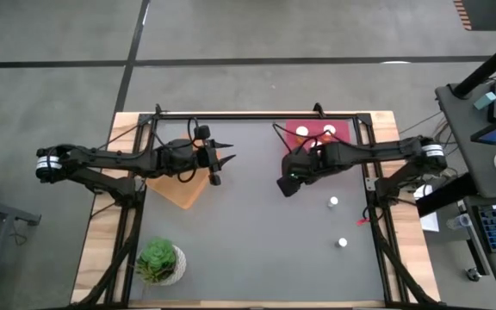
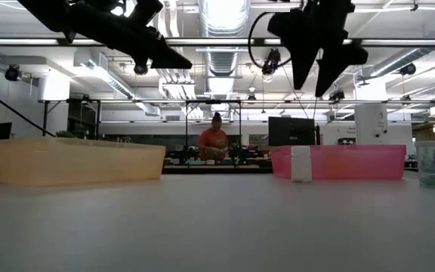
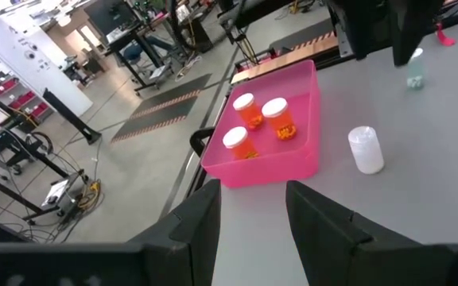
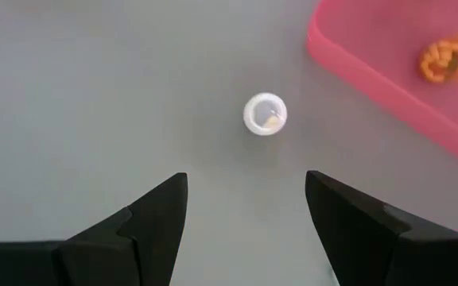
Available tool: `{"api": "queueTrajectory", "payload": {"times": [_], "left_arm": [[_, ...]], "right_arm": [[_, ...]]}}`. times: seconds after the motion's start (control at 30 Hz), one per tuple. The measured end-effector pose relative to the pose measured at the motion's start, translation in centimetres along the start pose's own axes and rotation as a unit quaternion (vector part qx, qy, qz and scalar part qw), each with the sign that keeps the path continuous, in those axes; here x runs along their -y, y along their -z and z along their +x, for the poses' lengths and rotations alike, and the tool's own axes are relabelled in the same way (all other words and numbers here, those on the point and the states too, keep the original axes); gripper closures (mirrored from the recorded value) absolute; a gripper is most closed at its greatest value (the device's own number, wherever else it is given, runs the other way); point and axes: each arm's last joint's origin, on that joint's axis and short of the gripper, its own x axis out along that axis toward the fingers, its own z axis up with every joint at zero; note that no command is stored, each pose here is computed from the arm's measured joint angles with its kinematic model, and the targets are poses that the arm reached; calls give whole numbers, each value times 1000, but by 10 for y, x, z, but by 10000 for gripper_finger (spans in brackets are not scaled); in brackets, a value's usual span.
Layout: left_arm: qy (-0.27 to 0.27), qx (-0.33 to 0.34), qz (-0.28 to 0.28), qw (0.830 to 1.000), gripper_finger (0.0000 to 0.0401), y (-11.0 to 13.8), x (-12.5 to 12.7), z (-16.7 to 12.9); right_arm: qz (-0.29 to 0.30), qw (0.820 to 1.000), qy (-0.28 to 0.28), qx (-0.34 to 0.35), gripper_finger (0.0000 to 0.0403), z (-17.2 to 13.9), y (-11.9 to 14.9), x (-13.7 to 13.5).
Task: Pick and place medicine bottles into bin by pill shape (circle, oval)
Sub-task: Put the transparent capsule bottle into the pink bin
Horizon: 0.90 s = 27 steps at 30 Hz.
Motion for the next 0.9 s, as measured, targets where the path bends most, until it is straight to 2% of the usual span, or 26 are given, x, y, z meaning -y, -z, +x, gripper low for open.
{"api": "queueTrajectory", "payload": {"times": [0.37,0.9], "left_arm": [[1,-3,1,1000,273,2,1,0],[2,-4,4,1000,273,3,1,0]], "right_arm": [[15,998,48,-29,156,37,-2,-5],[-15,995,88,-53,156,93,-20,-7]]}}
